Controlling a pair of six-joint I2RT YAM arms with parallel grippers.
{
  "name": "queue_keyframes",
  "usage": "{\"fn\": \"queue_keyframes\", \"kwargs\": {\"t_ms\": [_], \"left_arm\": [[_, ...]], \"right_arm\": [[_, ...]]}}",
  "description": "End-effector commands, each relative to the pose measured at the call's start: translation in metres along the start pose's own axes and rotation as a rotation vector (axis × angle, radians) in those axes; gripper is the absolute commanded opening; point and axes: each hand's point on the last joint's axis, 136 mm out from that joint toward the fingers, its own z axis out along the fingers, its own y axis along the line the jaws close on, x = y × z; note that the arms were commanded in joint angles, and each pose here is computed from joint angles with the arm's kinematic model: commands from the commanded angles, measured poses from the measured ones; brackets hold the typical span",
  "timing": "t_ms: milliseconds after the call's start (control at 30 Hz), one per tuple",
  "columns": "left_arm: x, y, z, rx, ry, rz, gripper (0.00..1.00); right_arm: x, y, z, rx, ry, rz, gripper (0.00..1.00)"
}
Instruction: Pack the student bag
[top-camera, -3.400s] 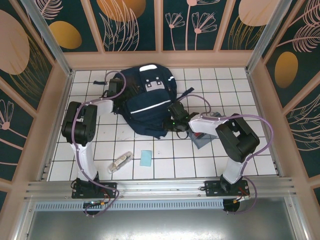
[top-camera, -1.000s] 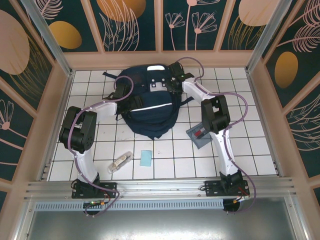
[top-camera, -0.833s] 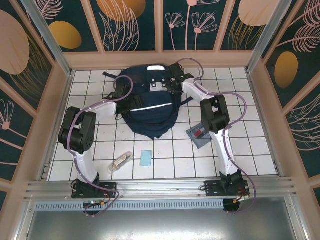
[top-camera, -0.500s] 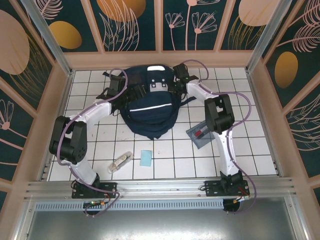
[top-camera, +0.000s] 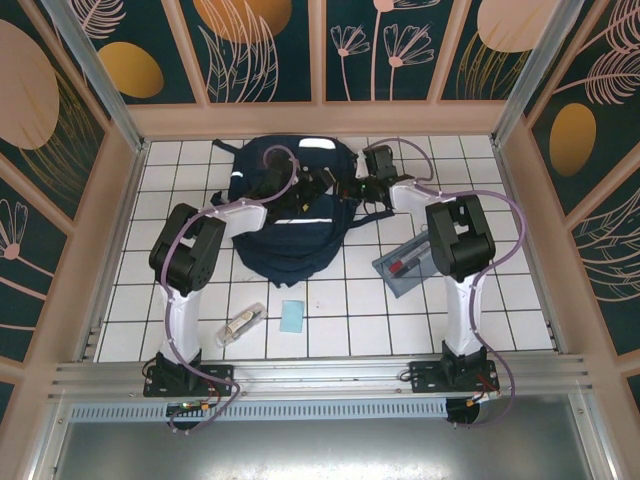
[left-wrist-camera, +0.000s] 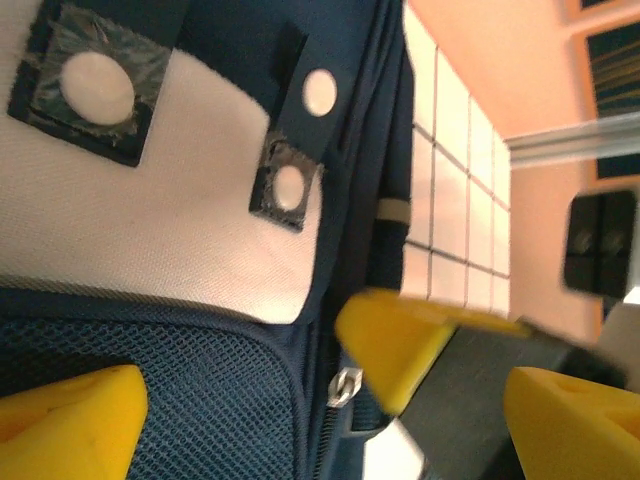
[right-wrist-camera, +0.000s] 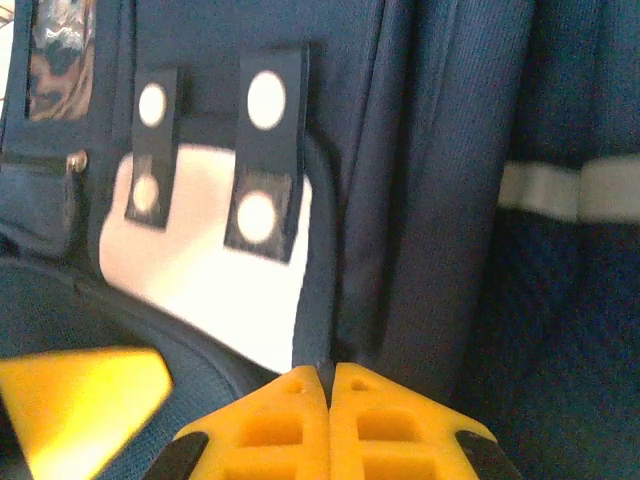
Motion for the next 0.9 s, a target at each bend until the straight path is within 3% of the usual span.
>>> {"fn": "queue_keyframes", "kwargs": {"t_ms": [0,267,500,667,767,800,867], "left_arm": [[-0.020,0.022,0.025,-0.029,-0.095,-0.051,0.92],[-0.009,0.070,0.074,-0.043,-0.079,-0.155,0.92],[-0.018,0.059,0.072,-0.020,-0.111,-0.151,0.92],[-0.018,0.047,0.064,0.014,-0.112,-0.150,0.92],[-0.021,0.038,0.057,0.006,-0.108,-0.100,0.92],[-0.022,0.034,0.054,0.004,-0.104,-0.081,0.93],[-0.028,0.021,0.048,0.013,-0.099,-0.040,0.93]], "right_arm": [[-0.006,0.029,-0.026,-0.105,-0.059,-0.100,0.00],[0.061,0.025,-0.044,-0.160,-0.064,-0.124,0.00],[0.095,0.065,-0.045,-0.174,-0.033,-0.179,0.00],[0.092,0.071,-0.034,-0.095,-0.035,-0.188,0.00],[0.089,0.084,-0.036,-0.123,-0.046,-0.195,0.00],[0.088,0.089,-0.036,-0.129,-0.047,-0.203,0.01],[0.090,0.097,-0.034,-0.120,-0.038,-0.236,0.14]]}}
